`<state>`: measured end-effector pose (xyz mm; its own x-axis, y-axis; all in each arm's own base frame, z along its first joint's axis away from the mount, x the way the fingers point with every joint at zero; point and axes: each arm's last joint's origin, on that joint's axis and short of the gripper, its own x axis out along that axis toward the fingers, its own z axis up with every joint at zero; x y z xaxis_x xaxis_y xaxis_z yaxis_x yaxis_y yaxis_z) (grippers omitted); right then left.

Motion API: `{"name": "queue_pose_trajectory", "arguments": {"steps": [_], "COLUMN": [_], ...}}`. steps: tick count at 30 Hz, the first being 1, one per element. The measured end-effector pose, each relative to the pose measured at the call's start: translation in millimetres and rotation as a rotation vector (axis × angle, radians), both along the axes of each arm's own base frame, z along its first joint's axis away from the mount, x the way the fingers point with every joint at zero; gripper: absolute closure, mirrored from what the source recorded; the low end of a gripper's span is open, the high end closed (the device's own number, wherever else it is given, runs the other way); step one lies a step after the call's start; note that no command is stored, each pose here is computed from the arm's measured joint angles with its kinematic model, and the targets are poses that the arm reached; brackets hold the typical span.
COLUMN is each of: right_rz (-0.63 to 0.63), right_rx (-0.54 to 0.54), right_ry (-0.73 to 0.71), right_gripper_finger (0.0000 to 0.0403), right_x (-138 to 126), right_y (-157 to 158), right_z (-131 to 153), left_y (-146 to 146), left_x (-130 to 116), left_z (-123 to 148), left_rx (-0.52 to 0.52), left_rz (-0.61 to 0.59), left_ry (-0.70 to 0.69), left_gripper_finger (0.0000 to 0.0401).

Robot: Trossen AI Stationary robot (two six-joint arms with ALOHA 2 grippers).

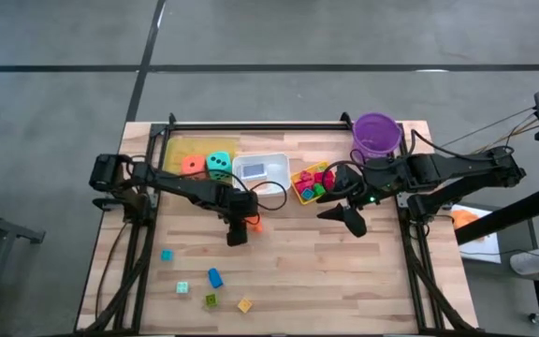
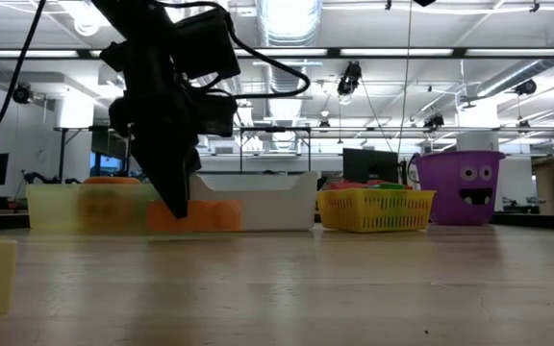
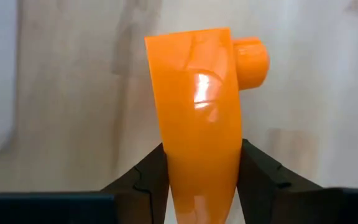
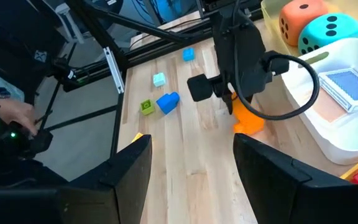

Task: Pick & Place Toys
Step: Put the orange game piece into the yellow bin

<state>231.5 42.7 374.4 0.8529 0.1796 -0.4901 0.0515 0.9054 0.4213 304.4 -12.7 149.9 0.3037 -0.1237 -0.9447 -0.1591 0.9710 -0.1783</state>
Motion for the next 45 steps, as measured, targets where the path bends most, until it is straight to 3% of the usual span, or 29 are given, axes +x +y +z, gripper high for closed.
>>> {"name": "queue_pose_trajectory", "arguments": {"steps": [4,19,26,33,36,40,45], "right_rz": [0.0,-0.003,0.004,-0.055,-0.084,-0.116,-0.101], "right_rx": [0.0,0.014,0.031,0.07,0.081,0.081,0.072], "right_ry": [0.0,-0.038,-0.218,-0.198,-0.198,-0.194,-0.247], "right_gripper_finger": [0.018,0.018,0.018,0.0175,0.0151,0.0086,0.0013], "right_x": [0.0,4.5,13.0,13.4,13.6,13.7,15.0], "right_y": [0.0,0.7,2.2,0.5,-0.1,-1.0,-0.4], "right_z": [0.0,-2.8,5.3,2.5,2.6,1.4,6.0], "left_y": [-2.1,-2.4,-2.0,-2.2,-2.2,-2.5,-4.6], "left_x": [-0.8,-6.7,2.9,4.9,5.1,5.5,8.5], "left_z": [16.2,125.5,154.5,169.9,170.9,171.3,182.7], "left_rx": [-0.093,-0.237,-0.229,-0.228,-0.226,-0.229,-0.291], "left_rz": [0.046,0.132,0.129,0.118,0.115,0.115,0.074], "left_ry": [-0.068,-0.714,-0.808,-0.854,-0.858,-0.864,-0.974], "left_gripper_finger": [0.0267,0.0267,0.0267,0.0267,0.0267,0.0267,0.0267]}}
